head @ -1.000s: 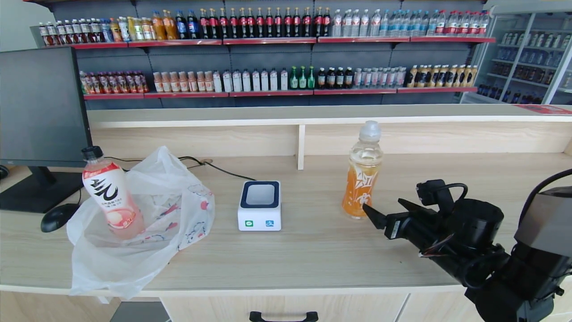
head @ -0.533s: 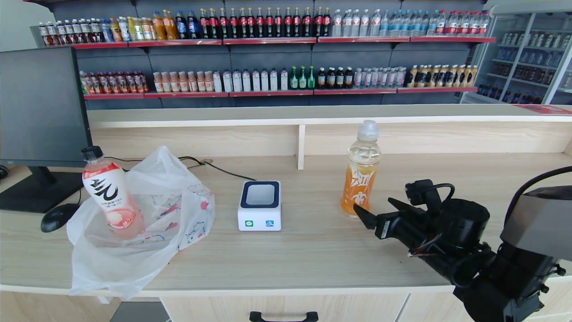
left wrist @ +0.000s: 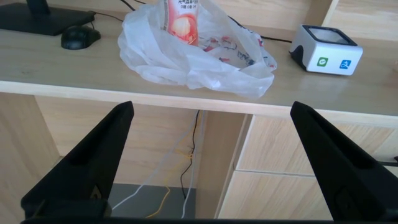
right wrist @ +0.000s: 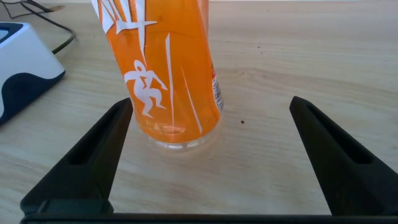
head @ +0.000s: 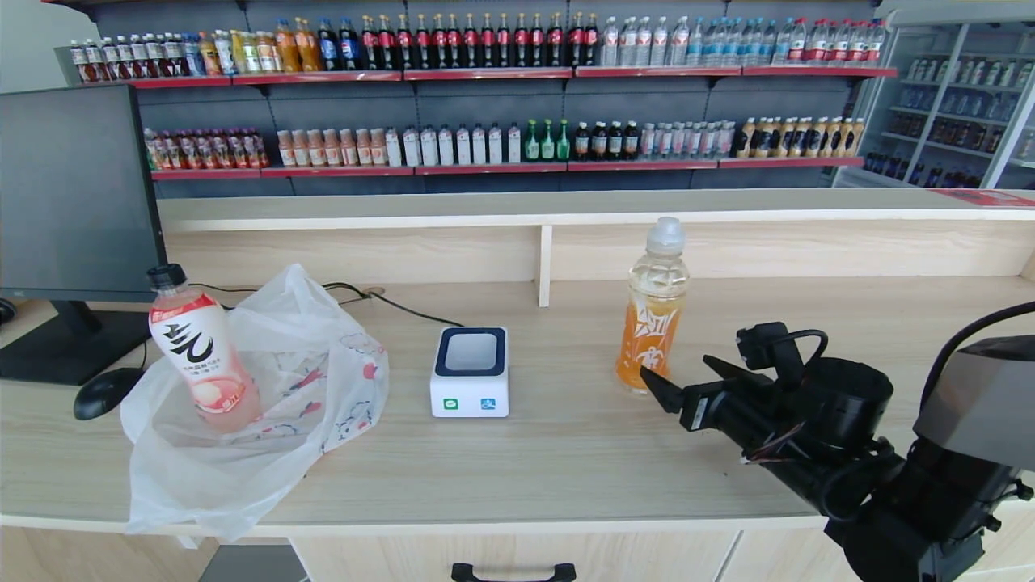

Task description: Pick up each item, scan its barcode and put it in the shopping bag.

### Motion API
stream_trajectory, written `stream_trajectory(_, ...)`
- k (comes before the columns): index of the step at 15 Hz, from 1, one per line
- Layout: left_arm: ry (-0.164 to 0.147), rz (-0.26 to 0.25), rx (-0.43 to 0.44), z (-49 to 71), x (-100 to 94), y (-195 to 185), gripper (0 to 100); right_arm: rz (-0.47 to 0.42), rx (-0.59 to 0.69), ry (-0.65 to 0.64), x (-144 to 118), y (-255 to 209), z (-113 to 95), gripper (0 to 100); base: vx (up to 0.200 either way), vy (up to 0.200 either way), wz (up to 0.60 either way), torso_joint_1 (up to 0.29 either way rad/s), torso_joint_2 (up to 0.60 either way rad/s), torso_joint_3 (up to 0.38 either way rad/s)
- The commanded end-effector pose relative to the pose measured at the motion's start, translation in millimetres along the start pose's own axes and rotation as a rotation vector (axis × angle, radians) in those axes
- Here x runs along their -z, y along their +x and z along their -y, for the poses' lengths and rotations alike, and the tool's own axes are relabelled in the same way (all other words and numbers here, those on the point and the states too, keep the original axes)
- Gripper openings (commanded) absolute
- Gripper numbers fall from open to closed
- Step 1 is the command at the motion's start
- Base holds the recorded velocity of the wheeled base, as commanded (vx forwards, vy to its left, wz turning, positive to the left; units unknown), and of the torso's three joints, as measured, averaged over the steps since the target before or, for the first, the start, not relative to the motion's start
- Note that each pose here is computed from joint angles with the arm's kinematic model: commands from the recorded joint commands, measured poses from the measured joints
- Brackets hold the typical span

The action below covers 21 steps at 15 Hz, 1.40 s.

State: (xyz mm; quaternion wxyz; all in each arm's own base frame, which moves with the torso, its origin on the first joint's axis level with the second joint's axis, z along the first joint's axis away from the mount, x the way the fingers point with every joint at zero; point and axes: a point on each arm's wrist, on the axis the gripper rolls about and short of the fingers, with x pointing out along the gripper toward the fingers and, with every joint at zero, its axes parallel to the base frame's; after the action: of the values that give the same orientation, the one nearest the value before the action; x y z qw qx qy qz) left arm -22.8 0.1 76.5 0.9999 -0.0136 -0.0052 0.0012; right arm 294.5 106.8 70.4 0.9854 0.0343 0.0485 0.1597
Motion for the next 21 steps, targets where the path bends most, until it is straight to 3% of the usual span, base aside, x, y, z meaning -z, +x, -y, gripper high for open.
stream_trajectory(1, 0.000, 0.000, -0.002, 0.0, 0.0, 0.0, 100, 0.017, 0.015, 0.001, -8.9, -10.3, 4.6, 100, 0.000, 0.000, 0.00, 0.000, 0.00, 0.000)
stream_trajectory(8, -0.002, -0.001, -0.002, 0.0, 0.1, 0.0, 100, 0.031, 0.089, 0.006, -14.8, -16.5, 26.6, 100, 0.000, 0.000, 0.00, 0.000, 0.00, 0.000)
stream_trajectory(21, -0.002, 0.000, -0.001, 0.0, 0.0, 0.0, 100, 0.014, 0.072, 0.005, -4.5, -1.9, 23.1, 100, 0.000, 0.000, 0.00, 0.000, 0.00, 0.000)
